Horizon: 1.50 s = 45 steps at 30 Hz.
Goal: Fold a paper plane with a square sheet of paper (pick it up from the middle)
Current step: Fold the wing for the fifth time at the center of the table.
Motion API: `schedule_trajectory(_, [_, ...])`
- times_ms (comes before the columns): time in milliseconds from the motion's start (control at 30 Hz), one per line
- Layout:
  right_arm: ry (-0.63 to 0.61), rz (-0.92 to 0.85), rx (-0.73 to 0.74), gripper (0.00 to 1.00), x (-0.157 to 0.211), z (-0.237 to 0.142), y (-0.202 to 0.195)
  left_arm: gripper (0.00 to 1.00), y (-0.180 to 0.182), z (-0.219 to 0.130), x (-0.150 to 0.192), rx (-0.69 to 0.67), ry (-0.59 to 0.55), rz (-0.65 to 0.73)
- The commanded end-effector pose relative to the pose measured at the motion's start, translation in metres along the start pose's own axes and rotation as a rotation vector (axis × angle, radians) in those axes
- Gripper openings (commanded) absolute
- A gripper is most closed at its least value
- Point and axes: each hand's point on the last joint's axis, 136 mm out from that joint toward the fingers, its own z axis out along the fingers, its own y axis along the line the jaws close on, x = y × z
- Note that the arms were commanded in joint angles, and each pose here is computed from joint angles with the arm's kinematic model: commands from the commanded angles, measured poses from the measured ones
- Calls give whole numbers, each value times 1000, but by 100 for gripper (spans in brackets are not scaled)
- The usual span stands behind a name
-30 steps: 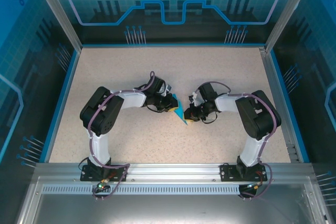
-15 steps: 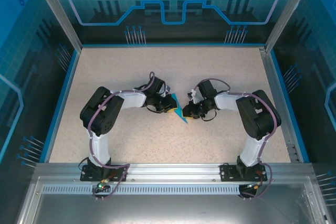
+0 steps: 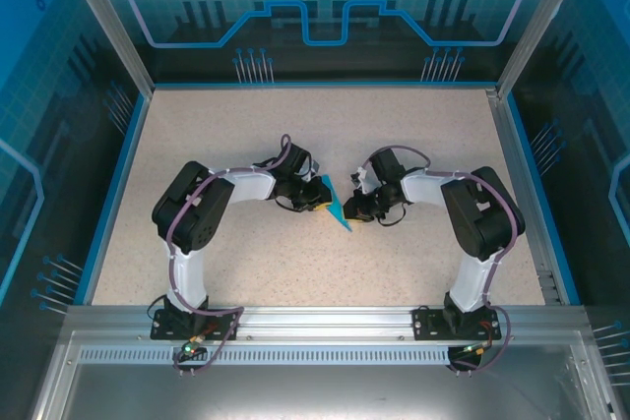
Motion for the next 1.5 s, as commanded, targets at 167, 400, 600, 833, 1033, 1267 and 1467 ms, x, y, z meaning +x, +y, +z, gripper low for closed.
schedule_trajectory(167, [16,41,40,8,-1,1,-14,14,-1,4,-1,-19,16,17])
schedule_trajectory(400, [15,43,45,8,-2,1,-14,14,7,5,2,-39,21,6])
schedule_trajectory(600, [15,46,48,8,-2,1,-14,14,9,6,0,-55,18,3])
schedule_trajectory(833, [15,48,47,9,-1,0,-14,14,11,9,0,-62,23,3])
schedule_trajectory(1033, [12,45,46,8,-1,-2,-13,14,15,11,1,-74,33,-5])
schedule_trajectory(1267, [-60,7,42,11,-10,-21,4,13,23,13,3,-103,45,-11])
schedule_trajectory(1467, [-157,-62,166,17,-12,-41,11,13,31,13,8,-134,58,-17])
